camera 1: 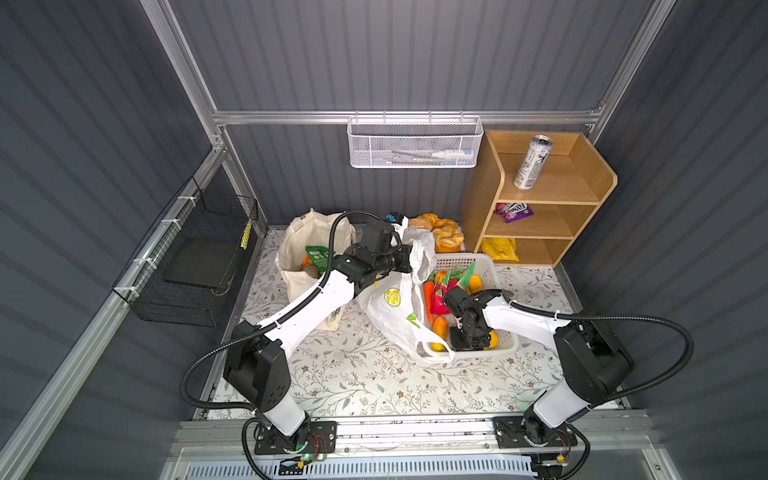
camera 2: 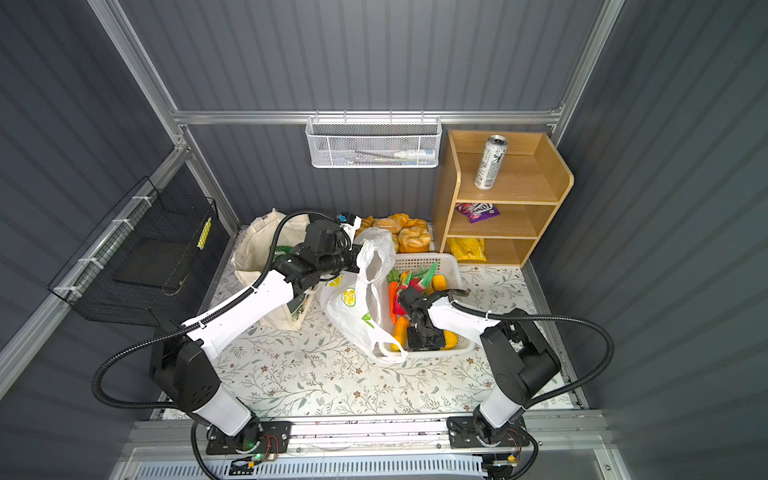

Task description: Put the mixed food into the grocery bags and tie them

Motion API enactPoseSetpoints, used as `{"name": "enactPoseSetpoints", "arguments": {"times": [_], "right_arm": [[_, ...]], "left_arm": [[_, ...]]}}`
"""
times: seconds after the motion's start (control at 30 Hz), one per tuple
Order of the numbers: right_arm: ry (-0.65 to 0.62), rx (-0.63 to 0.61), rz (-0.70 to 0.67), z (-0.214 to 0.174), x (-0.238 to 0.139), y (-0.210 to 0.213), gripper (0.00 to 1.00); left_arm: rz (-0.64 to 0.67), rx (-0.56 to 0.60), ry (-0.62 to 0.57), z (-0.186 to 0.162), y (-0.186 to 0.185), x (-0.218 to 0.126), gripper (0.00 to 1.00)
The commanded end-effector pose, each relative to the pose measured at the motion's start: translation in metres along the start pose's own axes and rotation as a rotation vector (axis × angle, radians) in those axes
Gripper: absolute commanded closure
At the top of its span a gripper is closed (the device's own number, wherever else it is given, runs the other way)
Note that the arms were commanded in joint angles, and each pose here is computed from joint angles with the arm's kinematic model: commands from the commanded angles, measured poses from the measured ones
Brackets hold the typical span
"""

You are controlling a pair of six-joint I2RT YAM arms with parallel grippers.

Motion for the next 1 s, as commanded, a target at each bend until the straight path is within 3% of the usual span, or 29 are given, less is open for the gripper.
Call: {"name": "enactPoseSetpoints", "arguments": {"times": [0.0, 0.37, 0.97], "right_arm": [[0.046, 0.005, 0.007, -0.014, 0.008, -0.003, 0.77], [-0.121, -0.004, 0.085, -0.005, -0.061, 0.0, 1.0], [-0.299, 0.003, 0.238, -0.04, -0.157, -0.012, 1.0]], "left_arm": [[-0.031, -0.004, -0.044, 0.015, -0.007, -0.008, 1.0], [-0.026, -0.007, -0.04, 0.014, -0.006, -0.008, 1.0], [-0.01, -0.001, -0.008, 0.011, -0.004, -0.005, 1.0]]}}
Point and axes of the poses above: each gripper's point midway between its finger pads, its own x axis out along the fingers, its own y axis along the line the jaws close on, z = x × y, the point moved 4 cm from there along -x, back along the fingers, and after that the axes turned 3 degrees about -x, right-handed, at the moved point
